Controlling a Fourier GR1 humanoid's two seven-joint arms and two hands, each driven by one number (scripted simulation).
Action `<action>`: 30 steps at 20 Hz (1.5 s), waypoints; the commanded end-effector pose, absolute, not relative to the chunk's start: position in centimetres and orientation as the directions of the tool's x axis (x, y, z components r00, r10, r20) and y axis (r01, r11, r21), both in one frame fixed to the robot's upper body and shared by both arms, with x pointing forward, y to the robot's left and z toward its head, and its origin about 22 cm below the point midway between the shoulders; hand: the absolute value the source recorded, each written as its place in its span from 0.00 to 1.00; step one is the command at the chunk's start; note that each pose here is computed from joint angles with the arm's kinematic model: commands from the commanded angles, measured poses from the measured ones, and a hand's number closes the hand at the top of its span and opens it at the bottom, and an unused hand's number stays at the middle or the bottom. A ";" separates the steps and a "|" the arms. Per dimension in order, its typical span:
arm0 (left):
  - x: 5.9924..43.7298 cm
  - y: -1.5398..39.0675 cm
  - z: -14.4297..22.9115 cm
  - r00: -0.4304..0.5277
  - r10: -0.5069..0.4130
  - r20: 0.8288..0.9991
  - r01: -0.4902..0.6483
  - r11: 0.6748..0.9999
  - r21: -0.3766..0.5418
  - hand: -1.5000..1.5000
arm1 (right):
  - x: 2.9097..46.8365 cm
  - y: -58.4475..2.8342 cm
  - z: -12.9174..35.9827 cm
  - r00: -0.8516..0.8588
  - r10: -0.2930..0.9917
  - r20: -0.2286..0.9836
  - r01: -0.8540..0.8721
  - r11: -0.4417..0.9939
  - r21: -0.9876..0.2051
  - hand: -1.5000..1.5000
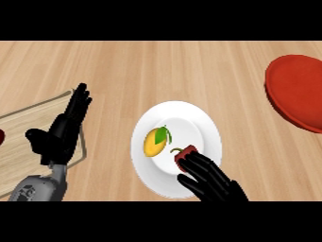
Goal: Pick the bell pepper from the plate and place it in the bowl
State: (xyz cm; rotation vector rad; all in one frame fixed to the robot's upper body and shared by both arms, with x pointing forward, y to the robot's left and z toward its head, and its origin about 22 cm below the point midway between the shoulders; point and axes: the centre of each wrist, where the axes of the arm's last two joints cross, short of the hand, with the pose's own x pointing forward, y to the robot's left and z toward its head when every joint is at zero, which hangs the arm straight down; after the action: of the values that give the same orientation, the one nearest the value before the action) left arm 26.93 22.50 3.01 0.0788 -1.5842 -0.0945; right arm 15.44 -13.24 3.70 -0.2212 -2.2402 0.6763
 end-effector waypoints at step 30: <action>27.9 22.0 3.8 -0.032 -0.115 0.993 0.022 0.993 0.116 0.50 | 16.5 -13.6 8.5 -0.286 0.713 0.640 -0.222 0.601 -0.768 0.00</action>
State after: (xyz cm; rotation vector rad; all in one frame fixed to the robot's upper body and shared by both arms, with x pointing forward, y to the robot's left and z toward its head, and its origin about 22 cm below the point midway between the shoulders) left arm 26.99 21.38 3.03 0.0734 -1.5960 -0.1095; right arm 16.66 -11.99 8.80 -0.4589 -1.5983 0.9864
